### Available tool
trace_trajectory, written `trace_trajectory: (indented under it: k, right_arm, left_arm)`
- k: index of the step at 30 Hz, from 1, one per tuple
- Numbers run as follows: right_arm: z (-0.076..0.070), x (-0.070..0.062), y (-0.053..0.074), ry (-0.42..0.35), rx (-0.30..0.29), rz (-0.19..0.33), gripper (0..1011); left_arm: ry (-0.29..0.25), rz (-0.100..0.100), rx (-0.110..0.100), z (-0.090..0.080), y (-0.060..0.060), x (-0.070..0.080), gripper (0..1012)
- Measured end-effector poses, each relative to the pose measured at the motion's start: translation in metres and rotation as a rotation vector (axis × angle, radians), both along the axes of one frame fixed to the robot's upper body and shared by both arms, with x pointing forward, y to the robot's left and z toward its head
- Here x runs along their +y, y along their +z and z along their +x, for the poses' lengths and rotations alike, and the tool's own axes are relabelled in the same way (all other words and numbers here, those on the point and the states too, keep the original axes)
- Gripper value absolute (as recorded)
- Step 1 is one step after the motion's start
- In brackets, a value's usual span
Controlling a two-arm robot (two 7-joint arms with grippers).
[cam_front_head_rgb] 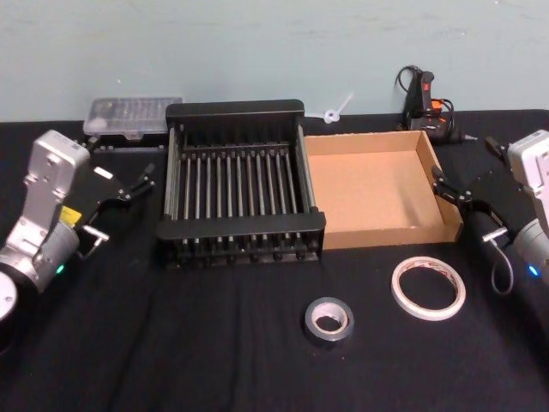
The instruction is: Pick up the white tape and place it into the black box , Pick up the silver tape and place it into the brown box.
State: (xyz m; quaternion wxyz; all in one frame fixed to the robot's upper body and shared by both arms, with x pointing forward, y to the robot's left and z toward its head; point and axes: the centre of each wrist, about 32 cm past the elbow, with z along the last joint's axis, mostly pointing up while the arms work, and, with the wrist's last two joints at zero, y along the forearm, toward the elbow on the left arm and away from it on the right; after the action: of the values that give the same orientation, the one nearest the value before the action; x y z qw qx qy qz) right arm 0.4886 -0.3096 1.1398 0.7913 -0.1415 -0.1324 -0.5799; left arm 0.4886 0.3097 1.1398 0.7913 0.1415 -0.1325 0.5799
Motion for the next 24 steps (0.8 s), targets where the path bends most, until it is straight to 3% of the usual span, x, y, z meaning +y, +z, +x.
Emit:
trace_trajectory:
  k: [14, 24]
  right_arm:
    - [0.0, -0.001, 0.002, -0.001, 0.005, 0.017, 1002]
    - [-0.007, -0.001, 0.014, 0.01, 0.018, 0.049, 1002]
  left_arm:
    - [0.0, 0.0, 0.0, 0.0, 0.0, 0.0, 1001]
    - [0.0, 0.0, 0.0, 0.0, 0.0, 0.0, 1001]
